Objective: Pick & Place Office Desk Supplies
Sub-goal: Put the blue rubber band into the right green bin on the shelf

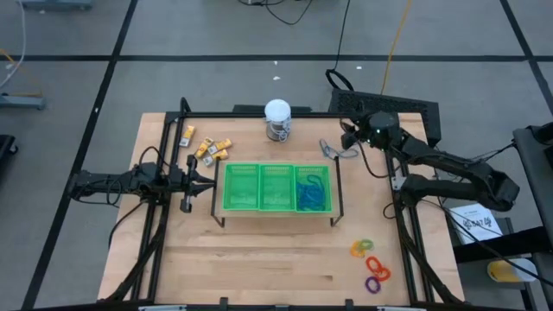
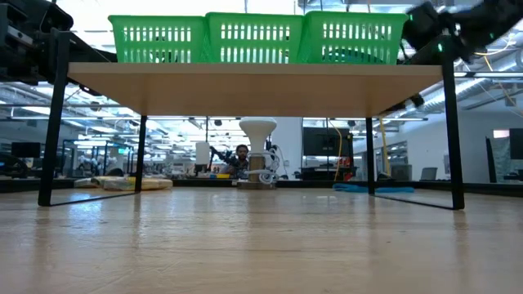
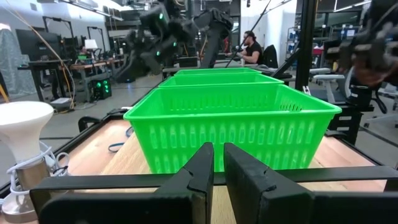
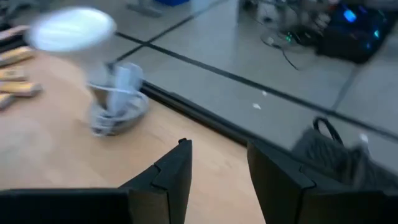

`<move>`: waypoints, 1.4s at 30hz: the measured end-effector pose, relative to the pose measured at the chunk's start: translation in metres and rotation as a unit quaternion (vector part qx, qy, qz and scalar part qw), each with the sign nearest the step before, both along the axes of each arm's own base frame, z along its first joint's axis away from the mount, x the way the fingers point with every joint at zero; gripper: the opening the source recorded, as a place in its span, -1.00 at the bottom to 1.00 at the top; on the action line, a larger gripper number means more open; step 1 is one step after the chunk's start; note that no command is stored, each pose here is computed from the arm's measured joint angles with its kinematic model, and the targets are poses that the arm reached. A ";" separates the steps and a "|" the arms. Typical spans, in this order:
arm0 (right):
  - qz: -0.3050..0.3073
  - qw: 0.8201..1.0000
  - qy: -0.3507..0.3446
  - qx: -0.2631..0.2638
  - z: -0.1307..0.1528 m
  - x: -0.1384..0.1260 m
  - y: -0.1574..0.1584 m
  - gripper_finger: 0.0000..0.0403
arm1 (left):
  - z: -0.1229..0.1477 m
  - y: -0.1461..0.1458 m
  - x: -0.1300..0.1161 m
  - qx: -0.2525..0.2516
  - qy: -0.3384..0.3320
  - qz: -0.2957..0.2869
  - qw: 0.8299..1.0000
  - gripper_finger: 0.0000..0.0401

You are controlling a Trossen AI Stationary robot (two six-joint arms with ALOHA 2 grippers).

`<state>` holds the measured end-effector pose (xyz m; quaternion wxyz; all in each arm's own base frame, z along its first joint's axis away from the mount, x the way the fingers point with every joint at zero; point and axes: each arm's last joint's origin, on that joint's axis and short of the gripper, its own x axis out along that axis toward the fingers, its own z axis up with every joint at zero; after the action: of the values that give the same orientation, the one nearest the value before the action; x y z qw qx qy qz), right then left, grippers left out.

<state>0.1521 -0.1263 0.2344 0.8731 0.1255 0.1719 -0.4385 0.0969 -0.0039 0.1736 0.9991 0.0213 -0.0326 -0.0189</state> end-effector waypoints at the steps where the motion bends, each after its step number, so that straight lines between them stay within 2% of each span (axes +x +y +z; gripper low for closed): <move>1: -0.012 1.000 -0.004 0.009 -0.008 -0.003 -0.001 -0.28 | 0.000 0.000 0.000 0.000 0.000 0.000 1.000 -0.78; 4: -0.041 0.998 -0.021 0.033 -0.033 -0.010 -0.003 -0.29 | 0.000 0.000 0.000 0.000 0.000 0.000 1.000 -0.78; 9: -0.030 0.996 0.015 0.086 -0.061 -0.011 -0.004 -0.28 | 0.000 0.000 0.000 0.000 0.000 0.000 1.000 -0.78; 22: 0.016 0.981 0.031 0.190 -0.074 0.028 -0.038 -0.08 | 0.000 0.000 0.000 0.000 0.000 0.000 1.000 -0.78; 28: 0.022 0.978 0.056 0.202 -0.089 0.042 -0.050 -0.02 | 0.000 0.000 0.000 0.000 0.000 0.000 1.000 -0.78; 34: 0.021 0.973 0.073 0.216 -0.103 0.045 -0.053 -0.05 | 0.000 0.000 0.000 0.000 0.000 0.000 1.000 -0.78; 42: 0.025 0.975 0.069 0.212 -0.103 0.047 -0.052 -0.07 | 0.000 0.000 0.000 0.000 0.000 0.000 1.000 -0.78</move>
<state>0.1995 -0.1787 0.1313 0.8235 0.2725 0.3241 -0.3776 0.0969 -0.0039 0.1736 0.9991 0.0213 -0.0326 -0.0188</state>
